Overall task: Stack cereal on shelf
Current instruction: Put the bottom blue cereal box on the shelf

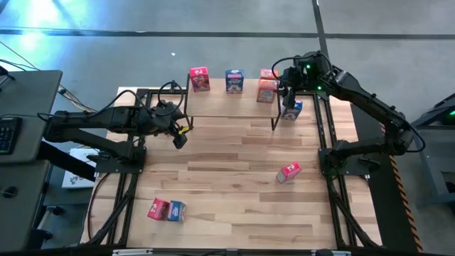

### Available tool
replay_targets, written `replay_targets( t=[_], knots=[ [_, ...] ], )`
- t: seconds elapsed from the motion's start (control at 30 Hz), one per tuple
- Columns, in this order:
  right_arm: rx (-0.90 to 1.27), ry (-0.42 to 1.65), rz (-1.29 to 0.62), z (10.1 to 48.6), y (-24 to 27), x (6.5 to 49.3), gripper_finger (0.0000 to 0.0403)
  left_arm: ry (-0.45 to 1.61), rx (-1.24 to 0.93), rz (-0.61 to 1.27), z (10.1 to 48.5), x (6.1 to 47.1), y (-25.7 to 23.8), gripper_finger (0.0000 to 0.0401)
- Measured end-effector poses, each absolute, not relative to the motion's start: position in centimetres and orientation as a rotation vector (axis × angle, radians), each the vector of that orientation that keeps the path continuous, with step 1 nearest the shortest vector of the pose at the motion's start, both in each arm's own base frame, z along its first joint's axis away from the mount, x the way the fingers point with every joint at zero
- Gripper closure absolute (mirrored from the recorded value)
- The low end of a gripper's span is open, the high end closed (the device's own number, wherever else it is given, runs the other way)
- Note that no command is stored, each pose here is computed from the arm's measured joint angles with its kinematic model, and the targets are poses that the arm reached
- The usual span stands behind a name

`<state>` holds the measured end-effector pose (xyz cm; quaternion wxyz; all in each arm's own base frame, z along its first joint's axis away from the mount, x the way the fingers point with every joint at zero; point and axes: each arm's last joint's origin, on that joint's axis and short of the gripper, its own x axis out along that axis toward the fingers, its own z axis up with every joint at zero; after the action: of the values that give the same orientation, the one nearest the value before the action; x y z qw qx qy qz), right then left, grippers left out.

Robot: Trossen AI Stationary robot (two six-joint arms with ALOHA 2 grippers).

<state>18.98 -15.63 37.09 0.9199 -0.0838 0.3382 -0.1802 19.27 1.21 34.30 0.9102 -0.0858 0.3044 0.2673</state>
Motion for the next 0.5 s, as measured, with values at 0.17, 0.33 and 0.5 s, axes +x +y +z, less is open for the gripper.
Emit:
replay_targets(
  t=[0.17,0.33,0.5],
  knots=[
    [-0.172,0.668,-0.334,37.6,-14.1,19.2,0.0171,0.627,-0.177,0.551,34.3,19.3,1.2,0.0153],
    [-0.177,0.63,-0.319,38.5,-12.0,19.1,0.0171,0.627,-0.177,0.552,34.3,19.3,1.2,0.0153],
    [-0.165,0.603,-0.335,39.2,-10.2,19.0,0.0171,0.628,-0.177,0.552,34.3,19.3,1.2,0.0153]
  ],
)
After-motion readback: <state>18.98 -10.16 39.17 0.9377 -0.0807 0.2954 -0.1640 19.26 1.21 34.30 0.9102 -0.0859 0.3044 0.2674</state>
